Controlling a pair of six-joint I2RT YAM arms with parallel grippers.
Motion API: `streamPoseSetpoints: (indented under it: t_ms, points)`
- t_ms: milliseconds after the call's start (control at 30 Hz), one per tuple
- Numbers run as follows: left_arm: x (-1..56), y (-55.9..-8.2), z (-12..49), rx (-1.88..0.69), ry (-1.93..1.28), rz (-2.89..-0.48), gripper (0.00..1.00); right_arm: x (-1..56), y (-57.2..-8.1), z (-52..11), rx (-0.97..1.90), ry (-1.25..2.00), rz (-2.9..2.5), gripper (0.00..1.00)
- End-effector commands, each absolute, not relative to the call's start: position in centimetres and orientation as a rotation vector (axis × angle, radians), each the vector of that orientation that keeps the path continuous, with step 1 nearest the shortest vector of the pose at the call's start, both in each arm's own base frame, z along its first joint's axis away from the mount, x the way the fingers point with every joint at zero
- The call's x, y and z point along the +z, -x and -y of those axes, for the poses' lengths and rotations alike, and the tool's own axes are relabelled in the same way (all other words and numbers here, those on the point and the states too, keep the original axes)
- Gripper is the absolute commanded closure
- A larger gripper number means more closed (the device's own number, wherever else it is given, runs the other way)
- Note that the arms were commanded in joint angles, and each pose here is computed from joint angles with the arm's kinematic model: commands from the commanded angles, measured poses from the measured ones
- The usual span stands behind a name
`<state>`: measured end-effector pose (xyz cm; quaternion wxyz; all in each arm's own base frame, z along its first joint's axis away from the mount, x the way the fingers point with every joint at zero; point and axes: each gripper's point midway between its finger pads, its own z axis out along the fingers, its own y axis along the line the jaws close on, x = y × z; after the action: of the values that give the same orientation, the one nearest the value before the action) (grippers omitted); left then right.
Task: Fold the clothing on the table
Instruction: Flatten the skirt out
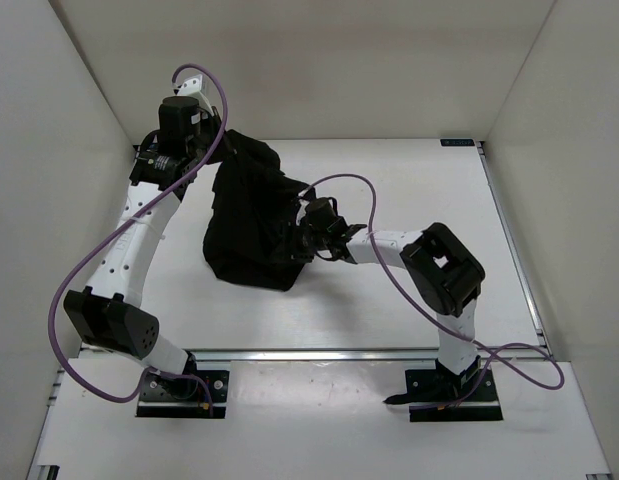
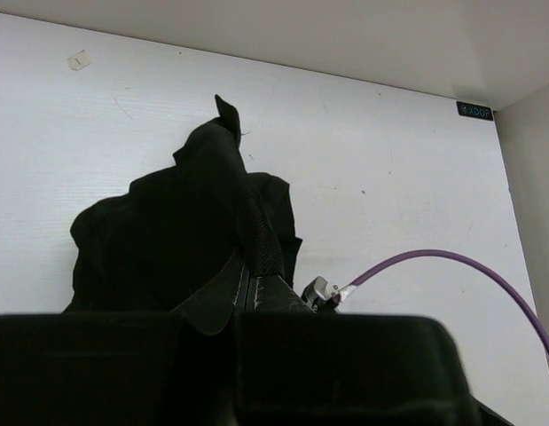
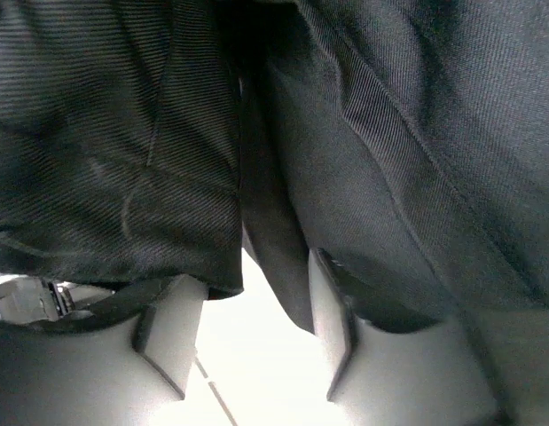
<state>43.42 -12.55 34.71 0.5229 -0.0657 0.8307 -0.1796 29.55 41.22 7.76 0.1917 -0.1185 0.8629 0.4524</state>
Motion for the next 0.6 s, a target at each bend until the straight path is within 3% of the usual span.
streamPoseSetpoints:
  t_ms: [0,67,133,167,333,567]
  points:
    - [36.6,-43.7,12.8,-0.459,0.157,-1.930,1.00,9.8,-30.8,-43.0,1.314,0.346,-2.338,0.56]
    - [36.7,-43.7,12.6,-0.459,0.157,-1.926,1.00,10.1,-31.0,-43.5,1.310,0.356,-2.322,0.67]
    - [36.9,-43.4,12.6,-0.465,0.156,-1.923,1.00,11.1,-31.6,-43.8,1.315,0.343,-2.287,0.94]
    - [36.5,-43.6,12.2,-0.449,0.165,-1.929,1.00,11.6,-31.9,-43.9,1.313,0.339,-2.273,1.00]
    - [36.0,-43.3,11.3,-0.425,0.176,-1.934,1.00,15.6,-35.6,-42.3,1.167,0.250,-2.185,1.00]
    - [35.8,-41.9,9.7,-0.407,0.194,-1.947,1.00,23.7,-41.2,-28.1,0.749,0.018,-2.086,1.00]
